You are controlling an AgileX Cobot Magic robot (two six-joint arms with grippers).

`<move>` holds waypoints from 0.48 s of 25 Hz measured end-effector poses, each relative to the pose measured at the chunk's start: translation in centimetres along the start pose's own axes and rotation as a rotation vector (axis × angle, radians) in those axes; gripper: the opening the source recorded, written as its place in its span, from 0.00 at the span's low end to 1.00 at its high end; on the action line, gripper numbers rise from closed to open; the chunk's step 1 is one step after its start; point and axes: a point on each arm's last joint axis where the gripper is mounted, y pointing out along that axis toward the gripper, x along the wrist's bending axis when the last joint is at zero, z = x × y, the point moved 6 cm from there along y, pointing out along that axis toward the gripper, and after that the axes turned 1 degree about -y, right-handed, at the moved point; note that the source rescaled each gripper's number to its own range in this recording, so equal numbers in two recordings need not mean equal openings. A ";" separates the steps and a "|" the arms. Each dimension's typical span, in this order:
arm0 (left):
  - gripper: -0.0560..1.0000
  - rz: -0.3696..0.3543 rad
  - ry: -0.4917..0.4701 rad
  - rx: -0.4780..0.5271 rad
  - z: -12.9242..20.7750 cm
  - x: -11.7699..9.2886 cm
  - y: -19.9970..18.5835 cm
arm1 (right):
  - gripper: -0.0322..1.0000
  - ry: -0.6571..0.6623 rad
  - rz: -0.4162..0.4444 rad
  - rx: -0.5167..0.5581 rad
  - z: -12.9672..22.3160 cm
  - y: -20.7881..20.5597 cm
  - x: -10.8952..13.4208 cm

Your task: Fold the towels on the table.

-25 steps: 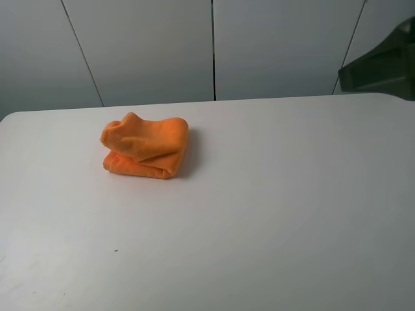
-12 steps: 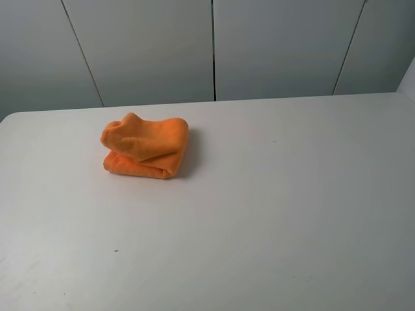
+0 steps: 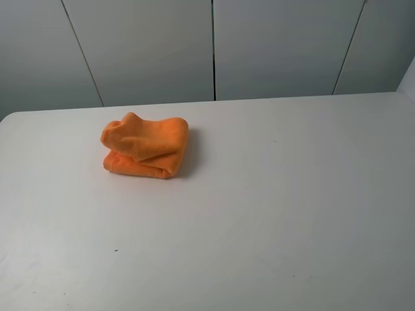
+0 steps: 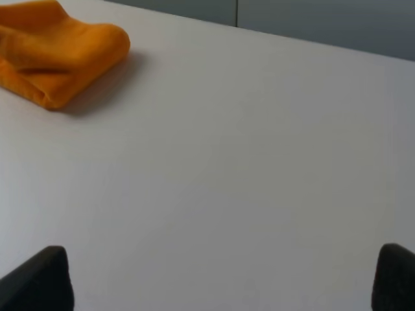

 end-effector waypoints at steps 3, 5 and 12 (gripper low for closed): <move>1.00 0.015 -0.005 0.005 0.2 -0.3 0.2 | 1.00 0.005 0.000 -0.011 -0.1 0.1 0.0; 1.00 0.021 -0.008 0.006 0.2 -0.3 0.2 | 1.00 0.005 -0.002 -0.013 -0.1 0.1 0.0; 1.00 0.021 -0.008 0.006 0.2 -0.3 0.2 | 1.00 0.030 0.006 -0.016 -0.1 0.1 0.0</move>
